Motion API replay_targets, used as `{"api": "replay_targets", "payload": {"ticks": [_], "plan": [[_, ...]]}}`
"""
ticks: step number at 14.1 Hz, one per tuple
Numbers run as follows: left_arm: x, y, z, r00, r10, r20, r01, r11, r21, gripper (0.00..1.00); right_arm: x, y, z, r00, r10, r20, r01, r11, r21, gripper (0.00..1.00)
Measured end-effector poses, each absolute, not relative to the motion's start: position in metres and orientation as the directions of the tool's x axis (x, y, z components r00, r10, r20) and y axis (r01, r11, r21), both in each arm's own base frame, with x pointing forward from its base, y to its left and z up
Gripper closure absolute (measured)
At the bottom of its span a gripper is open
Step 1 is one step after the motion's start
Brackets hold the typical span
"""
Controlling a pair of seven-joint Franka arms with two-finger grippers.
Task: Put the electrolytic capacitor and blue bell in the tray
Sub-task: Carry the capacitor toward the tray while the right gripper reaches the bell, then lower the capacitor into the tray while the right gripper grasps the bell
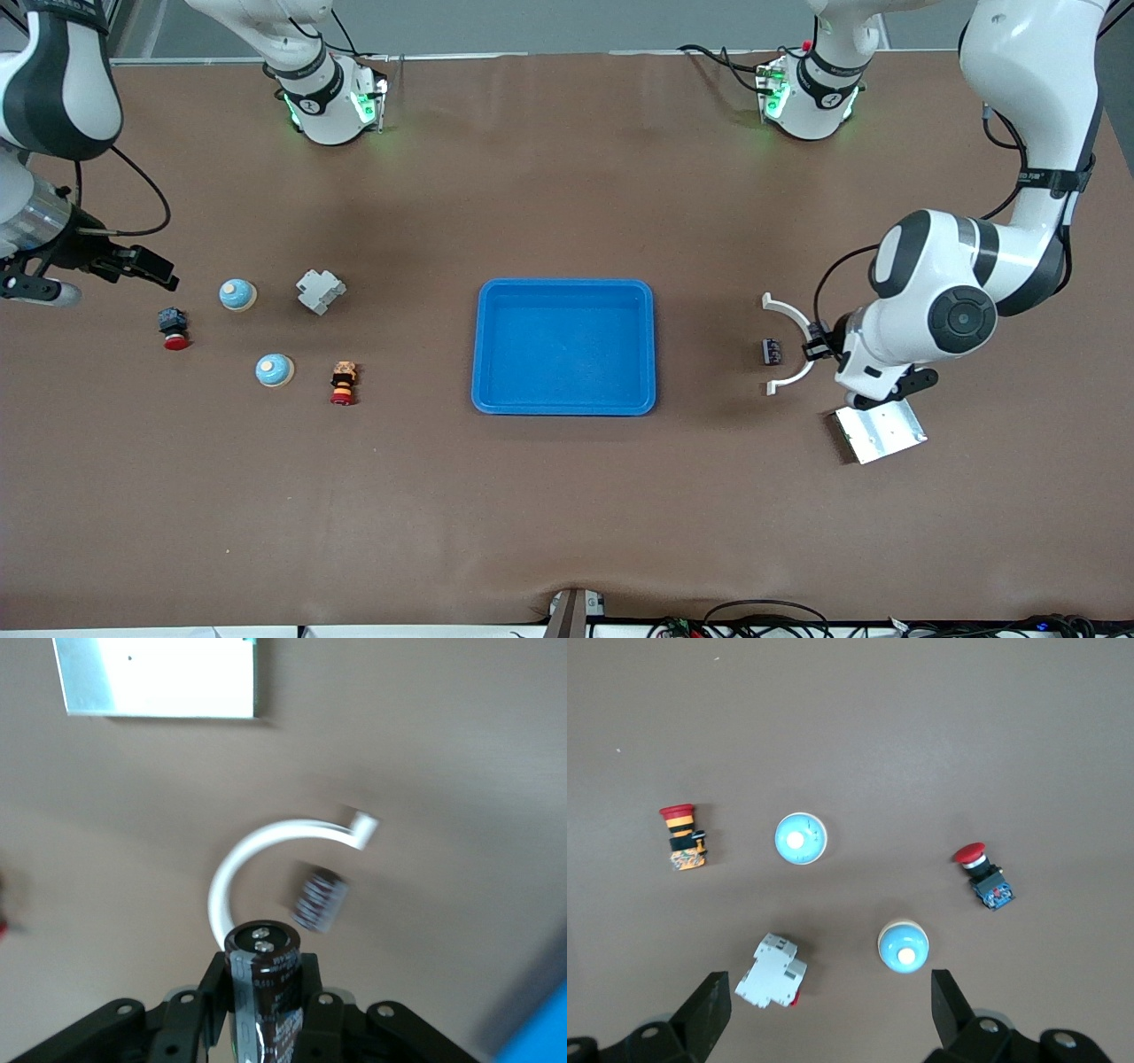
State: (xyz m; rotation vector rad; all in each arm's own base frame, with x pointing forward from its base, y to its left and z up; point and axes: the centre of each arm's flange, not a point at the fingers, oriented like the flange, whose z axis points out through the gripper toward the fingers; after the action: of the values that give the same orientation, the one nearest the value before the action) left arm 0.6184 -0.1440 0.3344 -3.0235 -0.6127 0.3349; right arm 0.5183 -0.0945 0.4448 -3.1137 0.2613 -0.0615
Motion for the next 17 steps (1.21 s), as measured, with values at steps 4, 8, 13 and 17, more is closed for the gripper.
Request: {"api": "replay_targets", "payload": {"ticks": [4,8,13,17], "plan": [[0.606,-0.228,0.376,0.84,0.504,-0.203,0.508,-0.861,-0.032,0.64,0.513,-0.093,0.414,0.983,-0.167,0.076,-0.166,-0.986,-0.017,0.0],[0.57,-0.331,0.387,0.815,0.548,-0.188,0.557,-0.831,-0.006,0.64,0.52,-0.088,0.389,0.979,-0.187,0.08,-0.186,-0.982,-0.018,0.0],[0.539,-0.42,0.327,0.763,0.613,-0.207,0.632,-0.774,0.036,0.64,0.537,-0.052,0.347,0.974,-0.206,0.09,-0.205,-0.979,-0.022,0.0],[0.535,-0.428,0.256,0.744,0.643,-0.182,0.65,-0.759,-0.027,0.64,0.545,-0.027,0.313,0.975,-0.199,0.095,-0.198,-0.98,-0.024,0.0]]}}
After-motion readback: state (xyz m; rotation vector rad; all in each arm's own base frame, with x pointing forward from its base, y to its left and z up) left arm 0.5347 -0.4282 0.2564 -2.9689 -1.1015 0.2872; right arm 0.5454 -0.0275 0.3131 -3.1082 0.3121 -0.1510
